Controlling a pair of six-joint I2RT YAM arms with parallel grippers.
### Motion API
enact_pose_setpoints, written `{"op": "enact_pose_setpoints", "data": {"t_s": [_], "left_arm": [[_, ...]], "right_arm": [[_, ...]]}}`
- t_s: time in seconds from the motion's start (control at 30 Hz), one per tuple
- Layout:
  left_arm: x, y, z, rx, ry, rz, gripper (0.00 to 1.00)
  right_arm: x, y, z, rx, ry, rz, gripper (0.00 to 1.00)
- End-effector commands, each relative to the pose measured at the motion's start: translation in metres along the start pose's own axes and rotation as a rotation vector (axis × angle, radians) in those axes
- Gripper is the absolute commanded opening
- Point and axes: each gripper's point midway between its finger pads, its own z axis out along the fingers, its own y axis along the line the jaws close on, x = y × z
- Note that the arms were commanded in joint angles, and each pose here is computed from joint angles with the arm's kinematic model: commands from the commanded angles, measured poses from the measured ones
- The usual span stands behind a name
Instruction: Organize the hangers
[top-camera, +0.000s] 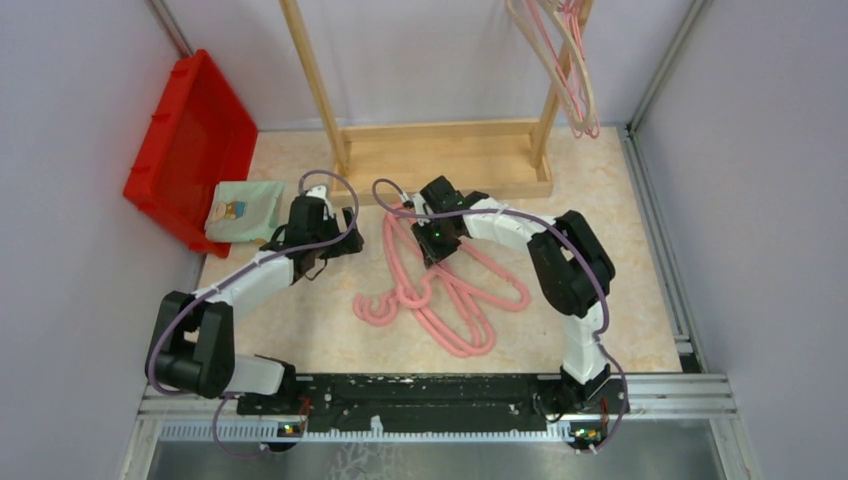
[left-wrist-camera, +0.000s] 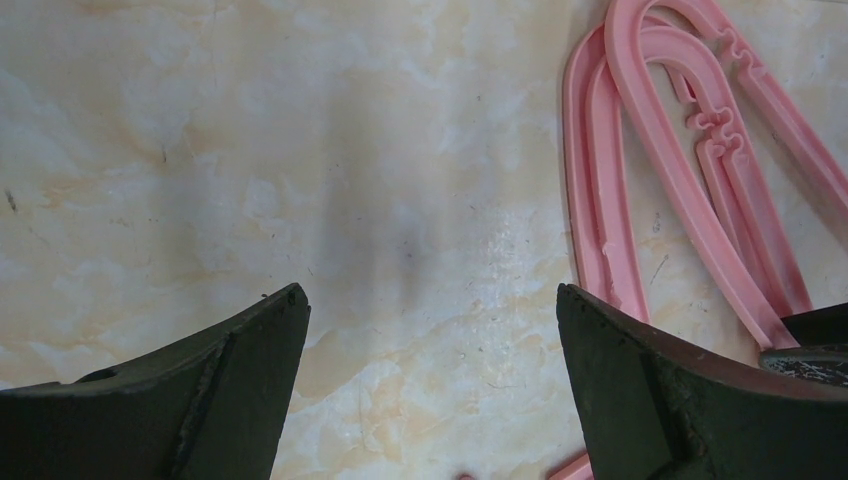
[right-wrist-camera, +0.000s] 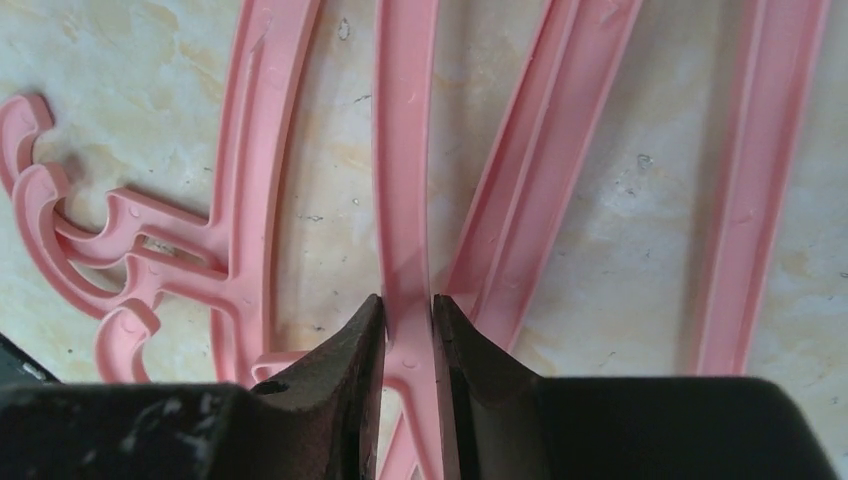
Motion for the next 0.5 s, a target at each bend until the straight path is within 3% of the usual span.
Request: {"op": "enact_pose_setpoints", "data": {"t_s": [0.0,0.1,0.2,0.47], "left_arm": [[-0.003,0.002,-0.002,-0.004,-0.018,-0.002,0.98],[-0.005,0.001,-0.001,0.001,-0.020,-0.004,0.98],[-0.005,0.000,-0.001,0.005,-0.021,-0.007,0.98],[-0.001,0.000,0.001,0.006,-0.012,-0.012,0.98]], "right_arm": [[-0.041,-0.007,-0.026,0.060,-0.163,-0.016,0.27],[-0.037,-0.009,-0.042,0.089,-0.180,-0.029,0.48],[-0.028,-0.010,-0.059,0.116,-0.199,-0.040,0.62],[0.009,-0.024,-0.099,0.235,-0.197,-0.061,0.64]]}}
